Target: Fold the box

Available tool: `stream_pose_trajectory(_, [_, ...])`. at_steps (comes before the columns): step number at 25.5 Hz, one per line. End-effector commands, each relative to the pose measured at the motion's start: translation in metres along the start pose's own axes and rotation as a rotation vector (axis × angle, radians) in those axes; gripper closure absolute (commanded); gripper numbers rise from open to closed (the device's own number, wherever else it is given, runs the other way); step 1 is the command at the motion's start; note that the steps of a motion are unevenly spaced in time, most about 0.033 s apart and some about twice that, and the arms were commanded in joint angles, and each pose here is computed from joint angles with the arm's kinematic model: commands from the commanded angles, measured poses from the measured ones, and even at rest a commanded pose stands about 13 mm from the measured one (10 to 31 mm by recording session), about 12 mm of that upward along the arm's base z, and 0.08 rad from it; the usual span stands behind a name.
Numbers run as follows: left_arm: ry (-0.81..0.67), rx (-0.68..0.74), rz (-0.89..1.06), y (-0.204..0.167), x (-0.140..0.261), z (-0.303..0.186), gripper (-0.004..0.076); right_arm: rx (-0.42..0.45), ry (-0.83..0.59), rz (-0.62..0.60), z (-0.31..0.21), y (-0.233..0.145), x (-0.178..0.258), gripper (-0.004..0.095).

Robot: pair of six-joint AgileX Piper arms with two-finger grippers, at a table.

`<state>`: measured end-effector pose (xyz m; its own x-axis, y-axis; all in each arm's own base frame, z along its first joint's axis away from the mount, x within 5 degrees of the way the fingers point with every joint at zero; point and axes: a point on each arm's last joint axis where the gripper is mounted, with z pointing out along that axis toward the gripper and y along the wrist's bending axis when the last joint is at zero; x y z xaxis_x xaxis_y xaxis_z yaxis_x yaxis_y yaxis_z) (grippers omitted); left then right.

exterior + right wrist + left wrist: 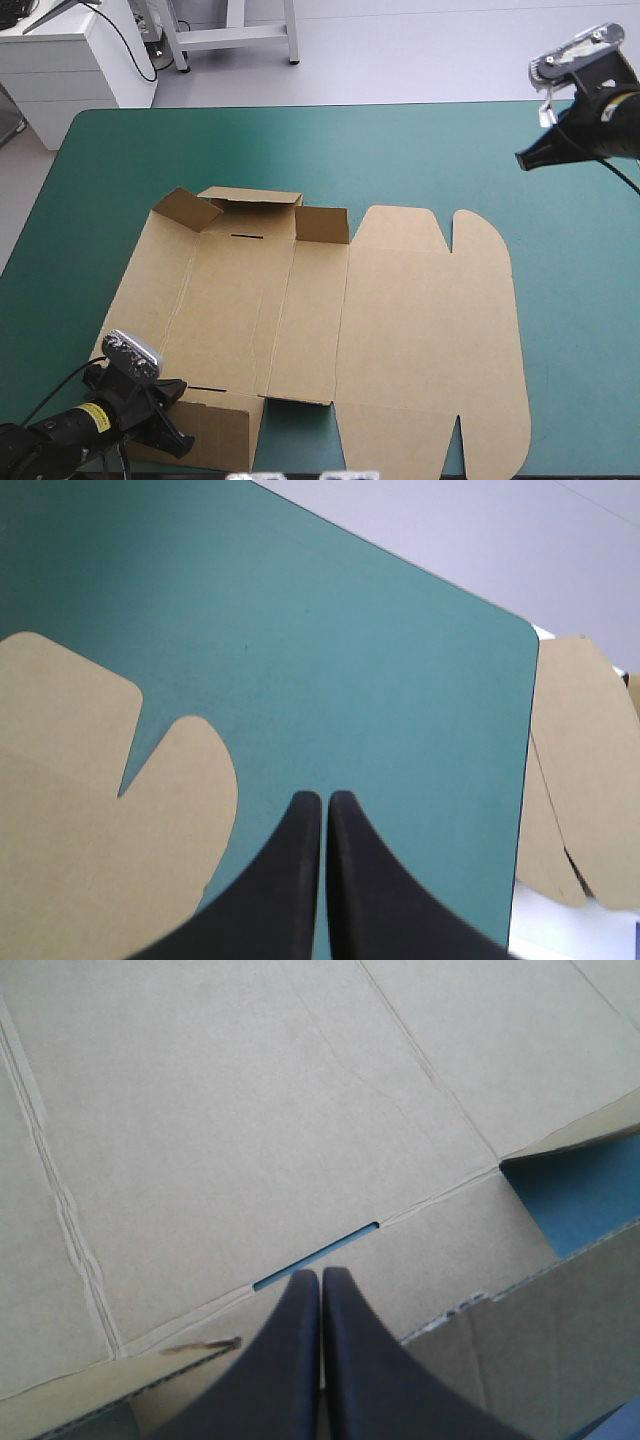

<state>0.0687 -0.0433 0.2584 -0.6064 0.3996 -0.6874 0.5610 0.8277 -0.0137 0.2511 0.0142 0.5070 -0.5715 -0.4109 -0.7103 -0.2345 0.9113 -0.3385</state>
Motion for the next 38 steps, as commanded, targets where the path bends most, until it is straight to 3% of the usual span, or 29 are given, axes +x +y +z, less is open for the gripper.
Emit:
stream_pose_trajectory(1, [-0.077, -0.001, -0.003, 0.0, -0.013, -0.005, 0.0731, 0.059, -0.018, 0.057, -0.028, -0.003, 0.031, 0.0901])
stream_pose_trajectory(5, [-0.077, -0.001, -0.003, 0.0, -0.013, -0.005, 0.0731, 0.025, 0.081, 0.157, -0.03, 0.015, 0.079, 0.0901])
stream_pose_trajectory(9, [-0.079, 0.005, -0.011, -0.001, -0.013, -0.005, 0.0731, 0.004, 0.062, 0.253, -0.031, 0.036, 0.121, 0.0901])
stream_pose_trajectory(13, [-0.089, -0.007, -0.071, 0.001, -0.015, -0.008, 0.0731, 0.0, 0.13, 0.286, -0.022, 0.051, 0.158, 0.0901])
stream_pose_trajectory(23, [-0.188, -0.108, -0.115, 0.01, -0.061, -0.047, 0.0731, -0.044, 0.175, 0.364, 0.015, 0.074, 0.199, 0.0902])
stream_pose_trajectory(31, [-0.062, -0.167, -0.113, 0.025, -0.111, -0.031, 0.0731, -0.132, 0.155, 0.41, 0.035, 0.092, 0.215, 0.0929])
stream_pose_trajectory(38, [0.01, -0.3, -0.123, 0.046, -0.149, -0.005, 0.0731, -0.135, 0.131, 0.407, 0.035, 0.091, 0.213, 0.0929])
